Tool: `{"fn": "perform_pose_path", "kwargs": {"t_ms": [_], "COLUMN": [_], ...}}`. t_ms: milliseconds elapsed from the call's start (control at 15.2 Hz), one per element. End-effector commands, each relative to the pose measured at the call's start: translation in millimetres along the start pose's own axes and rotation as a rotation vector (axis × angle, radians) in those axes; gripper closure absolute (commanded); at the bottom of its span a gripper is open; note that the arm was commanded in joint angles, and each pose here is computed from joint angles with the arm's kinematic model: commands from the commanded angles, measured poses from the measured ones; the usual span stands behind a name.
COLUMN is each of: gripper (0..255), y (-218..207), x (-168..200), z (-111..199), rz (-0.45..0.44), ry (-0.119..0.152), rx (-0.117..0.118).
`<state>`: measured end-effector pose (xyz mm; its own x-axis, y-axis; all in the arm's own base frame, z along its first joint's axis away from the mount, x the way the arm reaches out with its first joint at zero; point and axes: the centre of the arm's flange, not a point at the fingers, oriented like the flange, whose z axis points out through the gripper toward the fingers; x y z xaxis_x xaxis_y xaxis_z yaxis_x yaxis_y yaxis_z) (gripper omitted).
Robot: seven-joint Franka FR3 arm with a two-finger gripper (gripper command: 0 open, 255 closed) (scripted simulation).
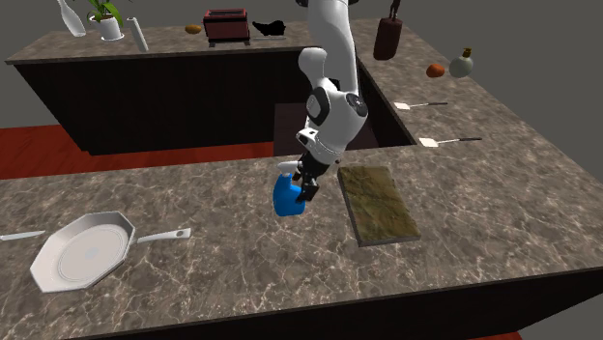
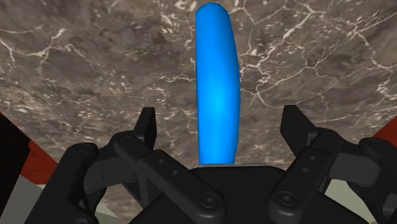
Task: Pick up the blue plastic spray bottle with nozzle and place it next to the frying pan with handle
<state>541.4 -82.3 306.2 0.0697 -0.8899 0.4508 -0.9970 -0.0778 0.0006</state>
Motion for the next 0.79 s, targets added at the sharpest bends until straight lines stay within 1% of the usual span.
{"fn": "perform_pose_path", "kwargs": {"t_ms": [0,462,528,726], "gripper": [0,0,255,255], "y": [0.0,0.0,0.0,0.0], "x": [-0.7,-0.7,-0.7,-0.7], "z": [7.1,7.0,7.0,7.0], "rz": [0.001,0.001,0.001,0.001], "ry": [0.000,0.000,0.000,0.000], "rx": [0.000,0.000,0.000,0.000]}}
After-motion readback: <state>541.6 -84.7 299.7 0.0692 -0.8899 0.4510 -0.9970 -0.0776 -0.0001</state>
